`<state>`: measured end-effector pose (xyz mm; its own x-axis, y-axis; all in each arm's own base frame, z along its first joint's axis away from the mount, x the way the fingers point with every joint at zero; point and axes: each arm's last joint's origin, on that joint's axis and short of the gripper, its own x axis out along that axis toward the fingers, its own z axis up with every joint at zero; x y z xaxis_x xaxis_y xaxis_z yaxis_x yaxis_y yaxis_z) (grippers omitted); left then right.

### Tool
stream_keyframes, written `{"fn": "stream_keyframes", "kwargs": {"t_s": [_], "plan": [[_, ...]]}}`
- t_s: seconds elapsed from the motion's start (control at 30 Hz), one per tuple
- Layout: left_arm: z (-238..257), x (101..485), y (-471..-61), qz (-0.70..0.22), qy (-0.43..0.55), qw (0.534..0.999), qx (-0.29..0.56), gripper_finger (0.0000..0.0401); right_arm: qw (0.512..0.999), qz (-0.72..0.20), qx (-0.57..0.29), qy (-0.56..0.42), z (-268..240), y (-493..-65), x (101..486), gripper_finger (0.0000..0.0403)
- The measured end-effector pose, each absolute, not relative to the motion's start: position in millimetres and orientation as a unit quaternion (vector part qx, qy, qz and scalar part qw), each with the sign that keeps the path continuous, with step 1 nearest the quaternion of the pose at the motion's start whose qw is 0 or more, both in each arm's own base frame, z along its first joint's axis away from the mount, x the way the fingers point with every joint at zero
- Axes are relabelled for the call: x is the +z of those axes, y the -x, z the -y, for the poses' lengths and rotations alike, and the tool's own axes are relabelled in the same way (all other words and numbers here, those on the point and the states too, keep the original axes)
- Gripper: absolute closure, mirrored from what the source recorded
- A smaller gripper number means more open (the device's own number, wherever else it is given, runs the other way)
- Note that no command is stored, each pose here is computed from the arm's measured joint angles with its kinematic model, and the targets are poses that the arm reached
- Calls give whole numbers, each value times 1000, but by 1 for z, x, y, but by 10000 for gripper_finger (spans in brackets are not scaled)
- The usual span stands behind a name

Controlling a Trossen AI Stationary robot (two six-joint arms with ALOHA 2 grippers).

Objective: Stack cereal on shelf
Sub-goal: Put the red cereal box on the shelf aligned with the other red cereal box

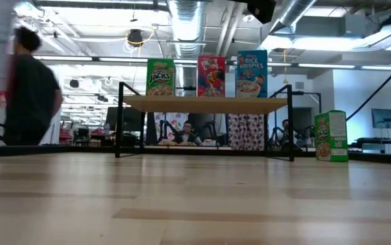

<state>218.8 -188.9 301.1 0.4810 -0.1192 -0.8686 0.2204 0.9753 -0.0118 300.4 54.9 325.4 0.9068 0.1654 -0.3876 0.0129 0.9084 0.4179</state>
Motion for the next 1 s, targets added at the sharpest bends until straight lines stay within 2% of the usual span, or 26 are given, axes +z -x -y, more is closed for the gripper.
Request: {"fn": "stream_keyframes", "kwargs": {"t_s": [0.37, 0.77, 1.0], "plan": [[136, 321, -258, -471, -19, 882, -4, 218, 956, -204, 32, -208, -39, -299, 329, 109], [38, 358, -291, -436, -56, 894, 88, 218, 990, -121, 22, -72, -10, -265, 369, 109], [-23, 387, -294, -402, -95, 898, 152, 218, 993, -119, 1, -25, 4, -260, 371, 109]]}}
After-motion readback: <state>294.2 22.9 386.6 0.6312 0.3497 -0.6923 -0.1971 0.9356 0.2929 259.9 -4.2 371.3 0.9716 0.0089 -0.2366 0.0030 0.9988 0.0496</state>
